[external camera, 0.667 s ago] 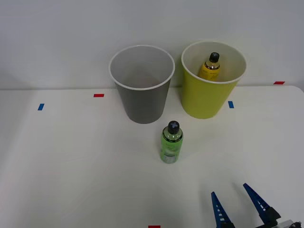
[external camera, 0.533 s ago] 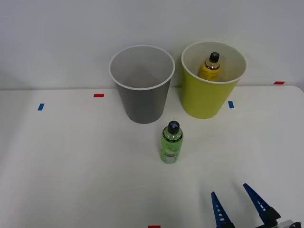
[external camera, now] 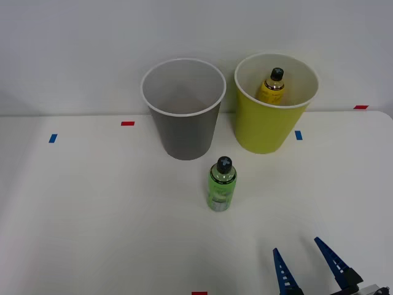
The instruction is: Put cans in the gray bin, plastic bottles in the light green bin
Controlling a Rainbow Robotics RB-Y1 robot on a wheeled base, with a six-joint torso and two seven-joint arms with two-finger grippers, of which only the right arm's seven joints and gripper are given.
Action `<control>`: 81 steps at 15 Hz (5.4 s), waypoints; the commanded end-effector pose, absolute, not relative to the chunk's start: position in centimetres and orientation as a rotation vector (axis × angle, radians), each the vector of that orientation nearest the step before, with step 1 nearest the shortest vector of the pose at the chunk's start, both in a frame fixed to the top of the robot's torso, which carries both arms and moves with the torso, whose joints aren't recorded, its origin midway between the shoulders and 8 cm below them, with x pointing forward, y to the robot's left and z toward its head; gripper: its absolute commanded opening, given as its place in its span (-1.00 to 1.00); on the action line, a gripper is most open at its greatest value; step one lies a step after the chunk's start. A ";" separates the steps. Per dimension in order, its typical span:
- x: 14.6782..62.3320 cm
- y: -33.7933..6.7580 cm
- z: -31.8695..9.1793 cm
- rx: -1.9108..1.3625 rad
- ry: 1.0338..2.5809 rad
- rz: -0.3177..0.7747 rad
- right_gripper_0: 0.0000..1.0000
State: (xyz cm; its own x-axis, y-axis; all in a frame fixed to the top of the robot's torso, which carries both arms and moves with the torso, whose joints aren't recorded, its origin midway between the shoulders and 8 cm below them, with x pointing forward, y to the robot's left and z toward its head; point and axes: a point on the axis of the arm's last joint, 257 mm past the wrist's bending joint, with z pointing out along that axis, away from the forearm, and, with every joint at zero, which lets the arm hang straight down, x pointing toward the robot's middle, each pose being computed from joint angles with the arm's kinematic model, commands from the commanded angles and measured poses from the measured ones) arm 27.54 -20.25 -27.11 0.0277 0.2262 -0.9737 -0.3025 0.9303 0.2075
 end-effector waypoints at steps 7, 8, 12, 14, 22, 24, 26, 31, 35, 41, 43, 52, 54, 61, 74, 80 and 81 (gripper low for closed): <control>27.5 -20.3 -27.1 -0.063 1.488 0.409 1.00; 27.5 -20.3 -27.1 -0.063 1.488 0.409 1.00; 27.5 -20.3 -27.1 -0.063 1.488 0.409 1.00; 27.5 -20.3 -27.1 -0.063 1.488 0.409 1.00; 27.5 -20.3 -27.1 -0.063 1.488 0.409 1.00; 27.5 -20.3 -27.1 -0.063 1.488 0.409 1.00; 27.1 -20.0 -29.1 -0.045 1.535 0.422 1.00; 26.6 -17.6 -26.5 -0.085 1.471 0.523 1.00; 27.3 -18.4 -25.5 -0.107 1.425 0.367 1.00; 28.3 -16.3 -25.0 -0.167 1.405 0.398 1.00; 28.8 -14.7 -24.3 -0.219 1.379 0.441 1.00; 34.3 -9.9 -23.9 -0.282 1.300 0.521 1.00; 35.6 -8.5 -22.6 -0.296 1.267 0.526 1.00; 40.4 -5.2 -22.3 -0.374 1.332 0.506 1.00; 43.1 -3.5 -20.9 -0.386 1.338 0.473 1.00; 43.0 -4.1 -21.4 -0.404 1.341 0.433 -1.00; 43.0 -4.1 -21.4 -0.408 1.340 0.428 -1.00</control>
